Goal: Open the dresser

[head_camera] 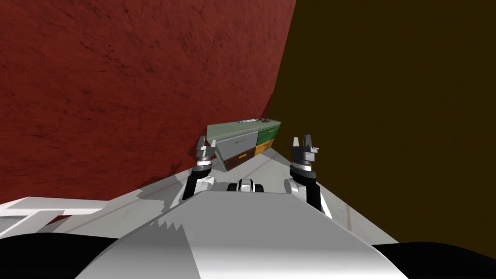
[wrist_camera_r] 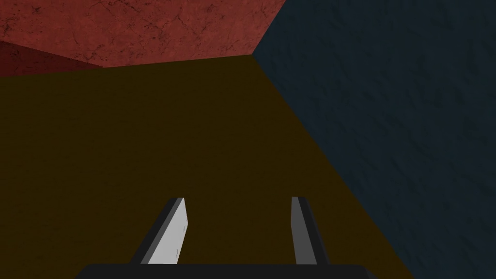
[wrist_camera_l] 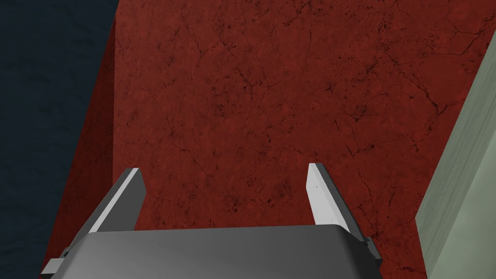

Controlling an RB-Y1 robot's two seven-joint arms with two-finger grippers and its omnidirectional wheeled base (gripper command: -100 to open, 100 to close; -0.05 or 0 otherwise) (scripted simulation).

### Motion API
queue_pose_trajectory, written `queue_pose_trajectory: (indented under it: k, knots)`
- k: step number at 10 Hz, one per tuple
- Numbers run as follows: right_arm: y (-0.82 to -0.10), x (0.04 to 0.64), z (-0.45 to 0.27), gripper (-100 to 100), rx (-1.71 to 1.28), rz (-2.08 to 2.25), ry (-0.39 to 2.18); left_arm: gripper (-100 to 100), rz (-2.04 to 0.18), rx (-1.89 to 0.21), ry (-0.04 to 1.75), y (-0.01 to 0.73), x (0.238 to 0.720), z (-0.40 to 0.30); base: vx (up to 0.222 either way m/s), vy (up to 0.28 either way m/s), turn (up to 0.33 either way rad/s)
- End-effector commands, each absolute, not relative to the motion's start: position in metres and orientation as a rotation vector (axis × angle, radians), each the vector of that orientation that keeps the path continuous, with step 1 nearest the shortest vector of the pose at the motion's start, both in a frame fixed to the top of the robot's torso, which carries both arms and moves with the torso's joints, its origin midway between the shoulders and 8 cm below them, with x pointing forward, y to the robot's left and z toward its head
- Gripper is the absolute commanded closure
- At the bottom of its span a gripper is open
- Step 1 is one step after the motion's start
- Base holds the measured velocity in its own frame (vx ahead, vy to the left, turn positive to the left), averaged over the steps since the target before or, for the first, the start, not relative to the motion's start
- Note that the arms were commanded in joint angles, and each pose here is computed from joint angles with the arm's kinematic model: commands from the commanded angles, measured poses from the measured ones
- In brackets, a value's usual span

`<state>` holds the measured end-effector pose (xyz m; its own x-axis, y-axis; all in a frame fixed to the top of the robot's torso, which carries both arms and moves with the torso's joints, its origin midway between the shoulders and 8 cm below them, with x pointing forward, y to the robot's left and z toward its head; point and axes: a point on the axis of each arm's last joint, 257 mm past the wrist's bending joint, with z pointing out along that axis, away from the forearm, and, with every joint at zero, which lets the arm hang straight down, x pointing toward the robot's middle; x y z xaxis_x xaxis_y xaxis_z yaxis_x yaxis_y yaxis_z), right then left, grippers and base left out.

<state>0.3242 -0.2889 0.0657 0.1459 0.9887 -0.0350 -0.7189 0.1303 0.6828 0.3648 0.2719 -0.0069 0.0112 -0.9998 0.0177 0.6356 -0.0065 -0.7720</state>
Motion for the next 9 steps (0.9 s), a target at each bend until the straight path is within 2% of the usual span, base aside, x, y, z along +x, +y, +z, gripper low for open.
queue_pose_trajectory:
  k: [1,9]
  knots:
    - [-0.289,0.324,0.066,0,0.594,1.339,0.56,-100,-1.451,-0.75,0.726,0.274,0.375,-0.031,0.135,-0.07,0.102]
    - [-0.289,0.324,0.066,0,0.594,1.339,0.56,-100,-1.405,-0.988,0.888,0.296,0.407,-0.135,0.158,-0.117,0.157]
